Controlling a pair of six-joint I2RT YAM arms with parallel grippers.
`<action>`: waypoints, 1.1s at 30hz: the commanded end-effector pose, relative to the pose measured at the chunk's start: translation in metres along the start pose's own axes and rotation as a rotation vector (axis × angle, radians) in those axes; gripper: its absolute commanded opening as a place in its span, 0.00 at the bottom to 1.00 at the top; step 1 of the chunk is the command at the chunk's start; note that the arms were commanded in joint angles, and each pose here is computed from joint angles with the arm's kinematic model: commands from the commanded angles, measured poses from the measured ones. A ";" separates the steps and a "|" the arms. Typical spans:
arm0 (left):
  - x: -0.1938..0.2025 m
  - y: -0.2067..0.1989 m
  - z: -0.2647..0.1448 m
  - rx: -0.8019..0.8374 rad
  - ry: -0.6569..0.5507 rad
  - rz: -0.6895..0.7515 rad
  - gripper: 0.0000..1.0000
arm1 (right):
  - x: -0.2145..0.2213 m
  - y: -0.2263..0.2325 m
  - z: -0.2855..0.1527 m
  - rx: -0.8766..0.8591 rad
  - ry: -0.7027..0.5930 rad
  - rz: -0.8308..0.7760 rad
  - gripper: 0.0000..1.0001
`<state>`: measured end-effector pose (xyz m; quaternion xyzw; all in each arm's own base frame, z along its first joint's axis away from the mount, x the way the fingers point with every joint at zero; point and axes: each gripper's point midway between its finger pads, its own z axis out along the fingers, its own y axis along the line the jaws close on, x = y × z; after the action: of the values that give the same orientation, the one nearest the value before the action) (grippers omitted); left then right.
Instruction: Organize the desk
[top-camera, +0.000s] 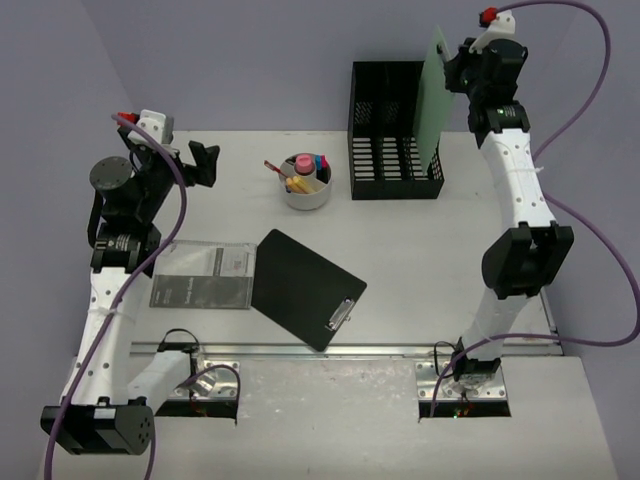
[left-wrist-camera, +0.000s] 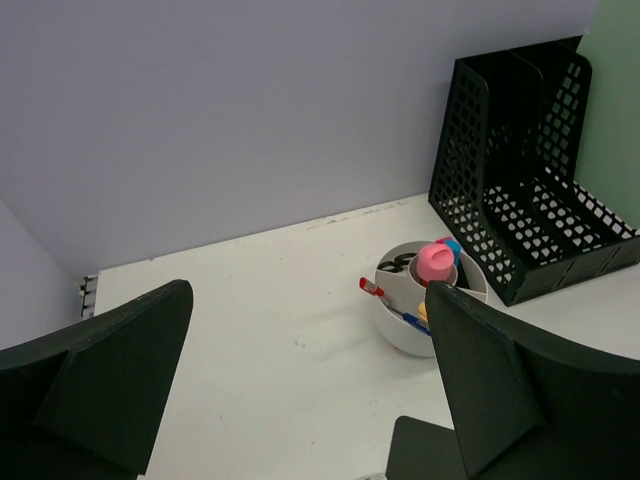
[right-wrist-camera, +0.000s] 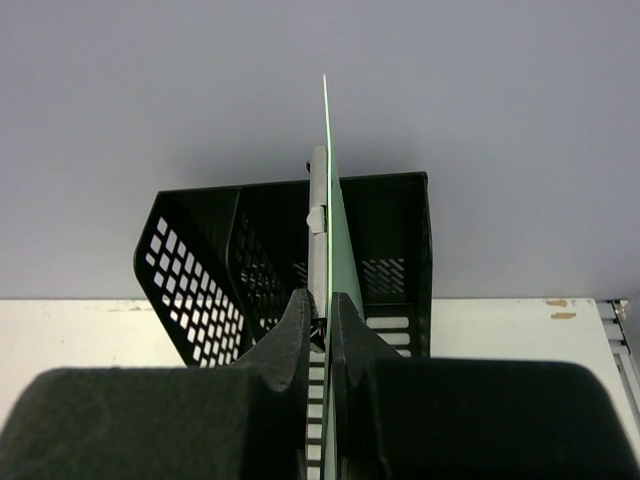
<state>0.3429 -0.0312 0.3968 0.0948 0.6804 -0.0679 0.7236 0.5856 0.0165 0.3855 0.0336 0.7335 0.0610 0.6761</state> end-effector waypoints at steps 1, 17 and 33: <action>-0.006 -0.003 0.003 0.007 -0.033 0.006 1.00 | -0.055 -0.005 0.001 -0.012 -0.173 -0.009 0.01; 0.009 -0.008 0.008 0.021 -0.003 0.015 1.00 | -0.002 -0.032 0.016 0.008 -0.079 0.009 0.10; 0.111 -0.123 -0.001 0.218 0.294 0.110 1.00 | -0.034 -0.017 -0.020 -0.040 -0.067 0.009 0.55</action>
<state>0.3297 -0.1285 0.3083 0.1951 0.7363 -0.1190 0.6369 0.5953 -0.0063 0.3446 0.0411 0.7525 0.0789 0.6526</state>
